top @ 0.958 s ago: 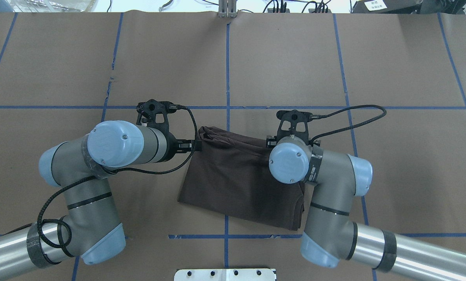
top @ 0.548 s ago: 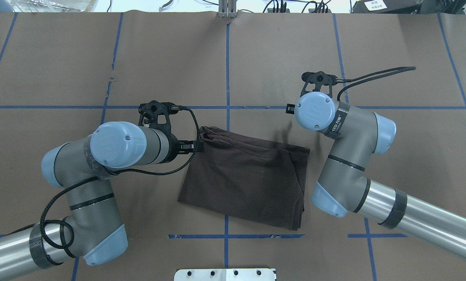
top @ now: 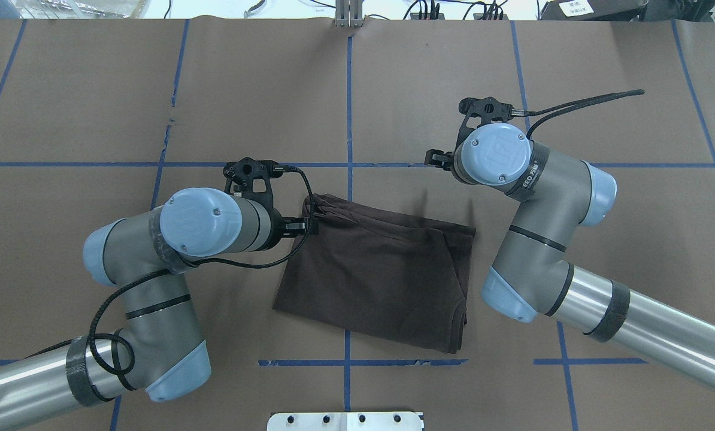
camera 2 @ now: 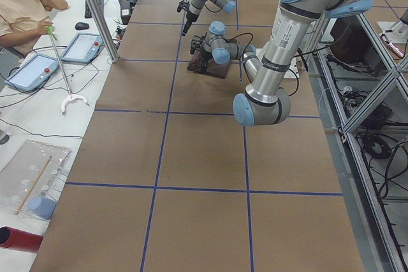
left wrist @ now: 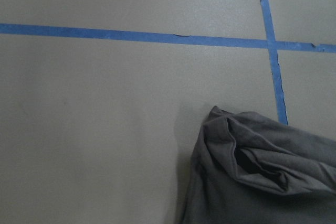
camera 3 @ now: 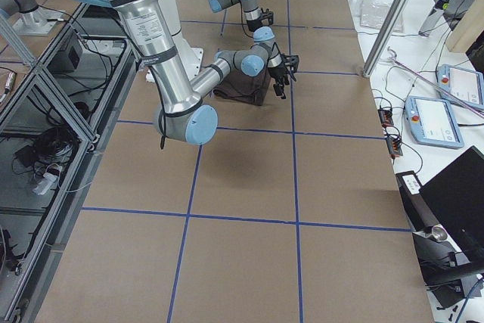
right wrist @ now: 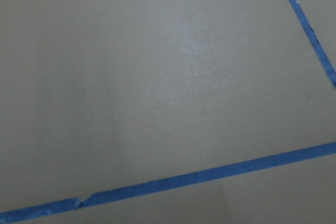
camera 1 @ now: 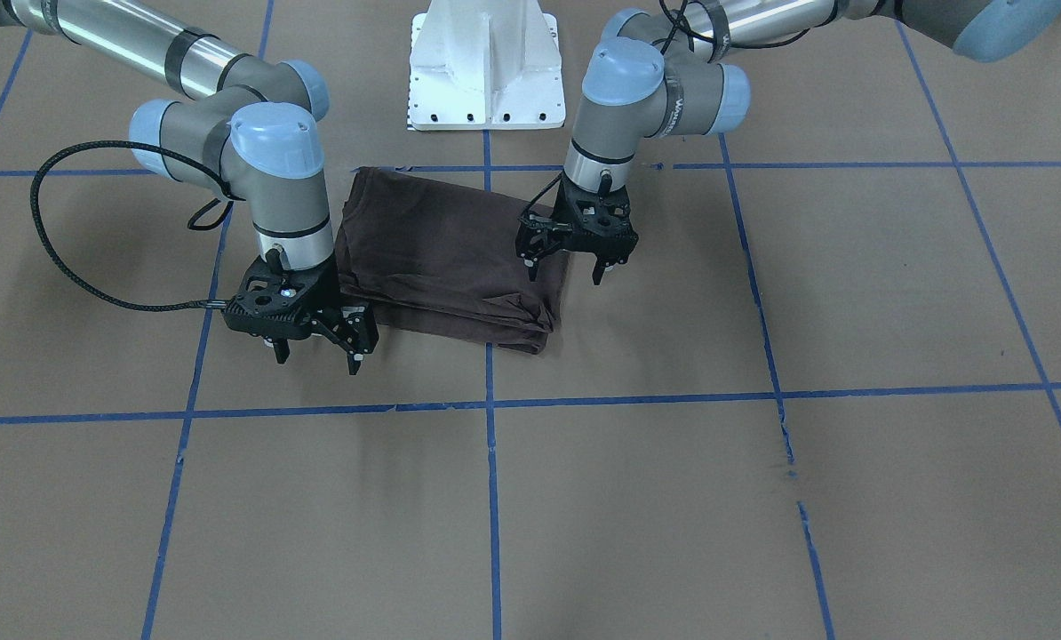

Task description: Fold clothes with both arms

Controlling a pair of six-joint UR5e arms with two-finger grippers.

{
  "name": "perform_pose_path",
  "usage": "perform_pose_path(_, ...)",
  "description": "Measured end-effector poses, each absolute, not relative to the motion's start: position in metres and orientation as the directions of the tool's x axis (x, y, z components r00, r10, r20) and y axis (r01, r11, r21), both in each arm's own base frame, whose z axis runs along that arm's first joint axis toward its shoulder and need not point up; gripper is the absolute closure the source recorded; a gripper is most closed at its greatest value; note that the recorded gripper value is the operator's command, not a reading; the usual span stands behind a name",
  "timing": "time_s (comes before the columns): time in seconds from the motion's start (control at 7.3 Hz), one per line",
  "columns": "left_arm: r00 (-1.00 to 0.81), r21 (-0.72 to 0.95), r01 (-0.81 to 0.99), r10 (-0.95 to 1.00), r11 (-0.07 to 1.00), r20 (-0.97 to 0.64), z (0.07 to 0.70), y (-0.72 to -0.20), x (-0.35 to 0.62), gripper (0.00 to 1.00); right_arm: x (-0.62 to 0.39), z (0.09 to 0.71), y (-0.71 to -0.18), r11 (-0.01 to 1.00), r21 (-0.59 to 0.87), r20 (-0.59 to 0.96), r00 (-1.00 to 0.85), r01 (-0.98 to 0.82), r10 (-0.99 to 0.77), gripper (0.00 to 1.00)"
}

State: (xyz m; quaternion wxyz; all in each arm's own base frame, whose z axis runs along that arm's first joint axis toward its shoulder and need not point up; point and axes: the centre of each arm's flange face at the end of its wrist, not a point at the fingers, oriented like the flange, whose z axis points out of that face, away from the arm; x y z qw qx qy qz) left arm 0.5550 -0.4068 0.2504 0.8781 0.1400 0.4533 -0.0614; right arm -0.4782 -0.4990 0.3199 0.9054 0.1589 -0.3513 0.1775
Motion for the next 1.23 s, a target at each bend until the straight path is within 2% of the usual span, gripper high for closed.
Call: perform_pose_path(1.23, 0.62, 0.191, 0.233, 0.006, 0.954, -0.785, 0.247, -0.436, 0.595, 0.0, -0.479, 0.319, -0.498, 0.888, 0.164, 0.695, 0.689, -0.43, 0.205, 0.0)
